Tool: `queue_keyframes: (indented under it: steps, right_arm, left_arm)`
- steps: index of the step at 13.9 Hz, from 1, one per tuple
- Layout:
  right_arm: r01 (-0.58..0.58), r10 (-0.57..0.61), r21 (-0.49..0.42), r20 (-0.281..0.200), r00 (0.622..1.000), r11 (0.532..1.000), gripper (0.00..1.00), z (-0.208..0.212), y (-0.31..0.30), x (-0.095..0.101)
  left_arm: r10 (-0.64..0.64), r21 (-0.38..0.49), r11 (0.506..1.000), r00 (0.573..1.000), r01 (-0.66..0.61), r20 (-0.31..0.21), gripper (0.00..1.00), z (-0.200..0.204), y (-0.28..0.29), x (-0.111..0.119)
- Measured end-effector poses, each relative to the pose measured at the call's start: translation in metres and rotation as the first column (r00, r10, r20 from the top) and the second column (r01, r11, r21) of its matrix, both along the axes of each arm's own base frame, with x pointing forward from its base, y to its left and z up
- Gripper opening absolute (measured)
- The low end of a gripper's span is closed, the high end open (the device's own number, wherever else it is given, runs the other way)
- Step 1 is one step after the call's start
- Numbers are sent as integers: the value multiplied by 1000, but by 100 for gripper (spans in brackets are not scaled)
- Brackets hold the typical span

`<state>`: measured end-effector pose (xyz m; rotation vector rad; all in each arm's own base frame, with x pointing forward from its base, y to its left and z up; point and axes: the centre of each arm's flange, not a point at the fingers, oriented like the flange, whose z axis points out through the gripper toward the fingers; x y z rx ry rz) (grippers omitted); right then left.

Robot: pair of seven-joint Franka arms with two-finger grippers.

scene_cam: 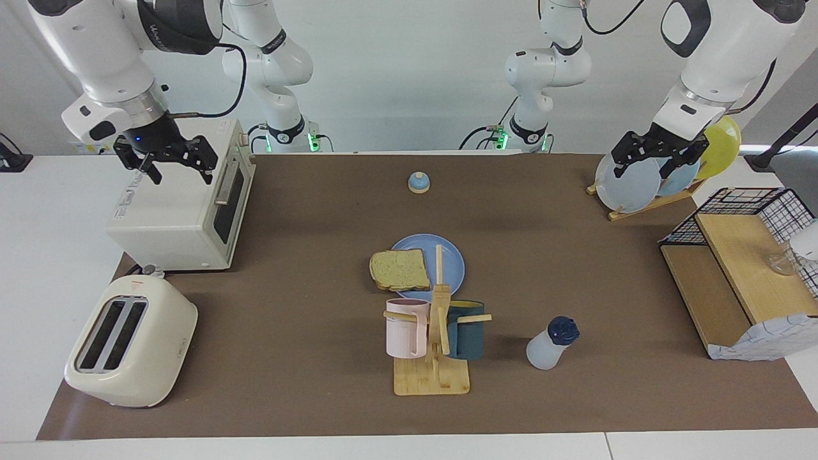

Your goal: Put bread on plate and add seasoning

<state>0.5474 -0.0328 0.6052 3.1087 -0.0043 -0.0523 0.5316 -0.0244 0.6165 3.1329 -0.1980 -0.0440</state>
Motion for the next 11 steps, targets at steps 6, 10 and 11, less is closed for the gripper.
queue_keyframes:
  steps: [6,10,11]
  right_arm:
    - [0,0,0,0,1000,1000,100,0,0,0]
    - [0,0,0,0,1000,1000,100,0,0,0]
    - [0,0,0,0,1000,1000,100,0,0,0]
  left_arm:
    - [-9,-1,1000,1000,9,14,100,13,-5,-1]
    - [-4,-1,1000,1000,4,14,100,13,-4,0]
    - [-2,-1,1000,1000,2,14,100,13,-3,0]
